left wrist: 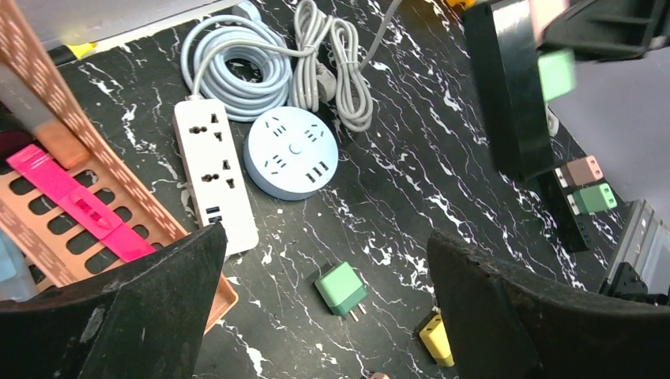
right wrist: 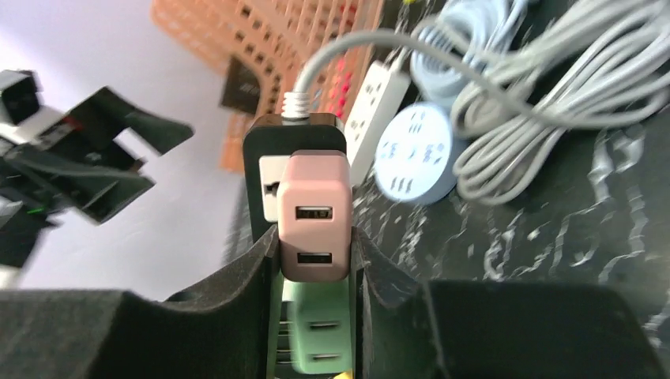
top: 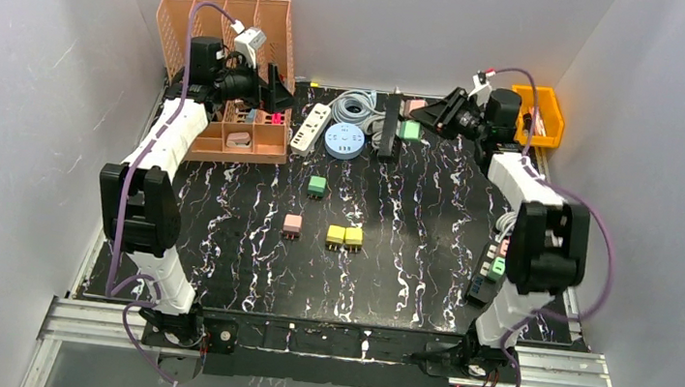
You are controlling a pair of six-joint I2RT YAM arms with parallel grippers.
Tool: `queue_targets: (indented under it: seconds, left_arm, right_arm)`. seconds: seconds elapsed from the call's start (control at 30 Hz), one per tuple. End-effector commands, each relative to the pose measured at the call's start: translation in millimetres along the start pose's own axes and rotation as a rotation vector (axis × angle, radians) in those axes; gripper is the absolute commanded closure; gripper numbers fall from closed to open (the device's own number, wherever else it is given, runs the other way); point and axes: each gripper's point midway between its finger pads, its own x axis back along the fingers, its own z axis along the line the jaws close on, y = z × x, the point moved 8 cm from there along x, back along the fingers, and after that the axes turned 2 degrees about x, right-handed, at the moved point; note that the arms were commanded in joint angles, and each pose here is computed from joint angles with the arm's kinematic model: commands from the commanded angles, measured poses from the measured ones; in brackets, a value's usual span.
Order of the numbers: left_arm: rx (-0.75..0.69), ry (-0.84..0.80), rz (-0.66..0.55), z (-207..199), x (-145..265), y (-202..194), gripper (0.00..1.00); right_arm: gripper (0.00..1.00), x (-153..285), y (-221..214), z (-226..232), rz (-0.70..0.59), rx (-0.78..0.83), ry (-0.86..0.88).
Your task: Pull the plug off the socket
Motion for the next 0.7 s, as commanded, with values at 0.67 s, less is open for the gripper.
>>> queue_targets:
  seconds: [0.67]
  left_arm:
    - [-0.112, -0.083, 0.067, -40, -23, -12, 0.02]
  right_arm:
    - [1.00, -15, -27, 163, -0.024, 0.903, -0.086]
